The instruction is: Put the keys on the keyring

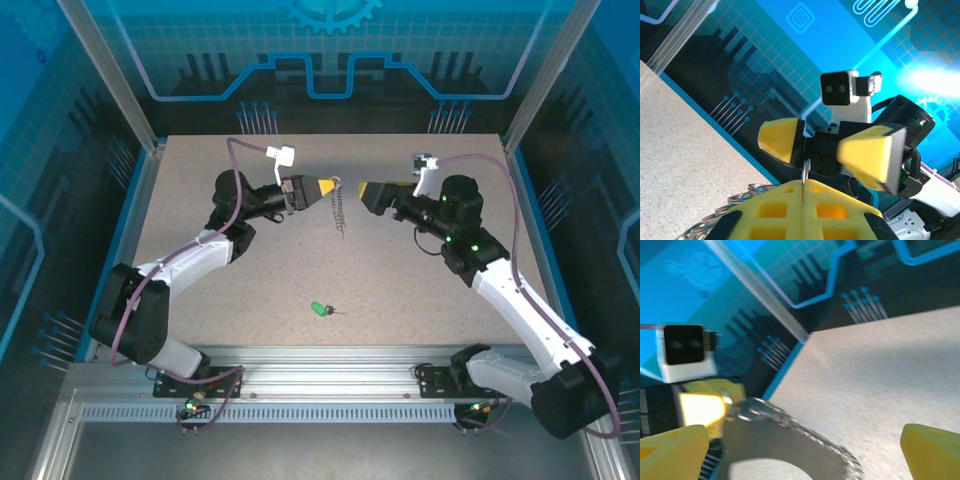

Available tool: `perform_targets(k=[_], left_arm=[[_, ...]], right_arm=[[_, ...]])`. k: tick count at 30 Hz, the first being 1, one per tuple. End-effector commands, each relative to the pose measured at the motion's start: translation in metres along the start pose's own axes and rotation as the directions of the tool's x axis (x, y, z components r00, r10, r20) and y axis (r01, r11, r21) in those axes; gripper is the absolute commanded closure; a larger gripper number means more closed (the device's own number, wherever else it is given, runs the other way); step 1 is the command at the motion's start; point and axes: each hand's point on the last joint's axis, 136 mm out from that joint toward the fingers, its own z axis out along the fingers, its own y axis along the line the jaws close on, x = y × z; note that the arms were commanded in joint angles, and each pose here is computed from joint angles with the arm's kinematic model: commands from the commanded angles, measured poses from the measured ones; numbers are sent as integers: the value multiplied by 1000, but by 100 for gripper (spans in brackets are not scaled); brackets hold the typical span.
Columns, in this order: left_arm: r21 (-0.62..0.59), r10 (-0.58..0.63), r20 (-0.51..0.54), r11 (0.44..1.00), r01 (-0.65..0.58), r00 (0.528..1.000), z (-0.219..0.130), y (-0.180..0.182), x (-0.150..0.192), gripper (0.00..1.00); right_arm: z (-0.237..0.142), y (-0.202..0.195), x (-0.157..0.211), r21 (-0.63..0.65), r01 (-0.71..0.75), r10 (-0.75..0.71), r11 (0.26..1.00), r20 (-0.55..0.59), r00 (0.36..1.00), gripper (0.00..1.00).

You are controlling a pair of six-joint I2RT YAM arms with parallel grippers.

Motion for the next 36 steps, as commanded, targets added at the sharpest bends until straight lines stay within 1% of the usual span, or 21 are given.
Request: perform_targets(k=[1, 2, 3, 6, 8, 10, 12, 15, 19, 24, 30, 33, 34, 36], left_arm=[[22, 79, 4, 997, -79, 997, -4, -19, -2, 100], [20, 80, 2, 997, -80, 997, -4, -19, -1, 100], [18, 81, -2, 997, -81, 997, -5, -19, 0, 100], [12, 85, -14, 996, -85, 996, -6, -19, 2, 100], [1, 91, -25, 996, -91, 996, -7, -19, 5, 100], [-14, 99, -37, 995, -99, 994, -9, -18, 8, 100], [-32, 108, -46, 993, -110, 993, -11, -18, 10, 100], [-55, 114, -58, 992, -118, 992, -15, -17, 14, 100], [-84, 120, -73, 988, -126, 990, -20, -16, 19, 100], [-116, 133, -83, 983, -142, 988, -29, -16, 20, 100], [-161, 141, -74, 975, -152, 987, -44, -15, 16, 100], [-176, 140, -70, 973, -150, 988, -49, -14, 16, 100], [-180, 142, -67, 972, -152, 988, -50, -14, 16, 100], [-189, 143, -64, 970, -152, 988, -52, -13, 15, 100]], right_arm=[[-15, -61, 27, 284, -77, 89, 956, -29, 996, 0], [-20, -71, 31, 336, -94, 109, 937, -28, 994, 0], [-22, -77, 35, 360, -83, 108, 929, -48, 993, 0], [-24, -100, 71, 433, -75, 149, 898, -140, 979, 0], [-22, -107, 93, 453, -59, 166, 890, -200, 966, 0], [-18, -112, 120, 481, -24, 181, 877, -283, 942, 0], [-16, -115, 148, 511, 37, 186, 859, -378, 907, 0], [-14, -117, 186, 547, 186, 142, 816, -502, 853, 0], [-13, -116, 221, 554, 363, 64, 749, -606, 793, 0], [-12, -109, 245, 532, 489, -21, 692, -662, 749, 0], [-9, -95, 254, 515, 542, -105, 664, -653, 750, 0], [-12, -92, 262, 504, 583, -141, 638, -667, 731, 0], [-12, -90, 264, 493, 598, -155, 632, -676, 721, 0], [-4, -74, 264, 466, 599, -184, 650, -669, 720, 0]])
